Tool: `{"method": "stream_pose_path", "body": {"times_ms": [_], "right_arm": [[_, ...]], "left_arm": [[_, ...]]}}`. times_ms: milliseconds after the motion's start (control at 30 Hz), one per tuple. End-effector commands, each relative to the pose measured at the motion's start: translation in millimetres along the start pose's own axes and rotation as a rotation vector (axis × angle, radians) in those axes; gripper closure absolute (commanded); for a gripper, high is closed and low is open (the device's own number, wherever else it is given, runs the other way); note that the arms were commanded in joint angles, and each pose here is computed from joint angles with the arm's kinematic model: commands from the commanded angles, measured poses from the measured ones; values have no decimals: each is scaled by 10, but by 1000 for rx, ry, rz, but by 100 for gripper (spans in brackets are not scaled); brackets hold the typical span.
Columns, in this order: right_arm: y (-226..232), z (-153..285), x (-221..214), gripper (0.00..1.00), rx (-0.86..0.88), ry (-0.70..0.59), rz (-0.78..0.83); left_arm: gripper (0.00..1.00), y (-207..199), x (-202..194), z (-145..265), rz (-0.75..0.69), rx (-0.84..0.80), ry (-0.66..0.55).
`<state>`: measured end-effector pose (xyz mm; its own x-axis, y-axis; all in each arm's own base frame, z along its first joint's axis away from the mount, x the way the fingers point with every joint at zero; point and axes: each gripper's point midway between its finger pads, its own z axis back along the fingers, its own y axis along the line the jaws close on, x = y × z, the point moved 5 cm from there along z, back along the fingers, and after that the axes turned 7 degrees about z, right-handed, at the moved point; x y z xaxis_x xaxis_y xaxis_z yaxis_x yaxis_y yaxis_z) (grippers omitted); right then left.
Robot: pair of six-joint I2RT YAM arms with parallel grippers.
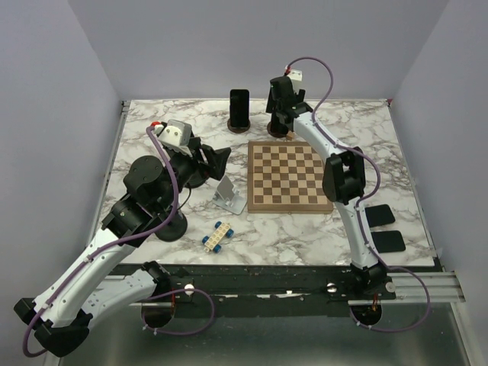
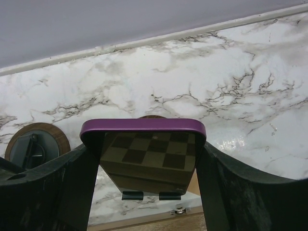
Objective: Remove the phone from the phone stand
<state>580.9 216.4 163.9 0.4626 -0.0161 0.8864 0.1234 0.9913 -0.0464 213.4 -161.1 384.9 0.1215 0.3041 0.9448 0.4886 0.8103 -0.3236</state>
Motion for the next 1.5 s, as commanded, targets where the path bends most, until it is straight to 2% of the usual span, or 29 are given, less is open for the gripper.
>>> {"method": "stream_pose_path", "body": {"times_ms": [0,200,400,667,767,833,1000,1167,1367,1467], "right_arm": [[71,169,288,57,-8,-69,-15],[10,488,644,84,-4,-141,-47],[-185,811,840,99,-45,-156,-54],[-675,1390,636,99,-59,-123,-201],[-966,1550,495,99,-64,-80,-321],[-1243,1639,368,99,-131,-50,-428],[-1956,1692,39,99,-116,111,-655],[-2687,1738,-475,99,-220,283,-820],[-3121,1733,-1085,99,-194,432,-1038],[-3191,1675,-1294,99,-171,483,-1073]], "left_arm": [[1,-40,74,14,5,-16,-17],[1,-23,47,-5,3,-5,-12],[1,-38,16,-31,10,-14,1],[1,-40,-3,-42,17,-17,6],[1,-57,-15,-48,24,-28,15],[1,-65,-16,-50,30,-33,16],[1,-95,-15,-50,47,-52,27],[1,-84,-3,-44,50,-46,23],[1,-114,-7,-40,64,-64,30],[1,-123,-5,-39,65,-68,33]]}}
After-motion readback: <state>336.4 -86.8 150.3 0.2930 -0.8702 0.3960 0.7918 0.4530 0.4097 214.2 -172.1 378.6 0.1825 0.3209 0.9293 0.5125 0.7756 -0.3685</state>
